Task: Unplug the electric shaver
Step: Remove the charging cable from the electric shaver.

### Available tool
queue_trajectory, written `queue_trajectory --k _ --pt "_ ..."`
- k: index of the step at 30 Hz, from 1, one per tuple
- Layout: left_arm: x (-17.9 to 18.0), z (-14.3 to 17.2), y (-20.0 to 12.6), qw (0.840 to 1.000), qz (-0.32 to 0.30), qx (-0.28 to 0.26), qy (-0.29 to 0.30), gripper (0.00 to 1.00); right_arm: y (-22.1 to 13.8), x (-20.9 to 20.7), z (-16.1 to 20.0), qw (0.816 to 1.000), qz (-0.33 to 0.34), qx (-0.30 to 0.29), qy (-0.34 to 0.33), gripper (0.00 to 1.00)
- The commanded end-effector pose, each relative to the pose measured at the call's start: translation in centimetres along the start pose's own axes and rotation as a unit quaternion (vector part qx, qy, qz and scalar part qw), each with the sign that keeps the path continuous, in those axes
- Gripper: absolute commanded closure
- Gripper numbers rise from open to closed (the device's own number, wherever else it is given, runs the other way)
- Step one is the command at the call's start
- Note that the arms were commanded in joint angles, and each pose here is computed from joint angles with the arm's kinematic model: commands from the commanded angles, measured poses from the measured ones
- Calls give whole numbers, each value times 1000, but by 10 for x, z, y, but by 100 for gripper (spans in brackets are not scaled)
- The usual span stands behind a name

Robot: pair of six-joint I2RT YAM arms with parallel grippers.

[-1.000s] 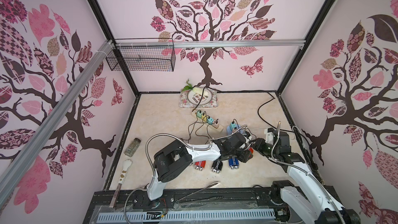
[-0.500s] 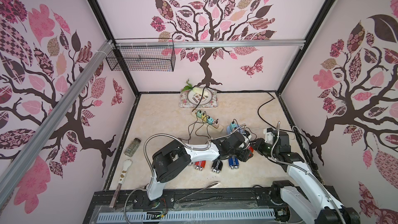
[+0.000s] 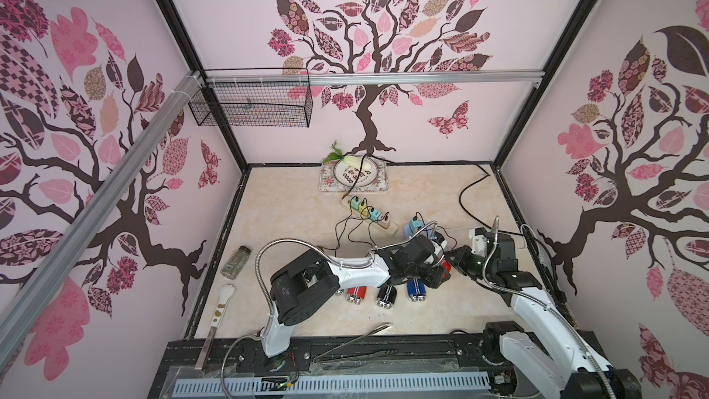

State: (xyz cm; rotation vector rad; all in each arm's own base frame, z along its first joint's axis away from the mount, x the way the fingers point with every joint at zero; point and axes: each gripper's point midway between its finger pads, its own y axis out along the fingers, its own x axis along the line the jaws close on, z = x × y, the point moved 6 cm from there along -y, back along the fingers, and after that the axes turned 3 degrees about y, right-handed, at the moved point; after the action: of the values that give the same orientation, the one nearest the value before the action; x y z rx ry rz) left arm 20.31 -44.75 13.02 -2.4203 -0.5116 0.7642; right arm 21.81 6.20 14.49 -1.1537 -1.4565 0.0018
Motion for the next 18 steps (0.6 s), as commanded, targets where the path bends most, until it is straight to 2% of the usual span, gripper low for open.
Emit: queue_trajectory --k 1,11,18 --pt "-4 -12 -13 999 8 -30 5 66 -1 5 -2 1000 -11 -2 -1 84" --pt "-5 -13 -14 999 13 -30 4 66 -1 7 -6 1000 -10 -2 -4 91" --pt "-9 -13 -13 999 30 -24 2 66 -1 9 -9 1000 -7 -8 -15 92"
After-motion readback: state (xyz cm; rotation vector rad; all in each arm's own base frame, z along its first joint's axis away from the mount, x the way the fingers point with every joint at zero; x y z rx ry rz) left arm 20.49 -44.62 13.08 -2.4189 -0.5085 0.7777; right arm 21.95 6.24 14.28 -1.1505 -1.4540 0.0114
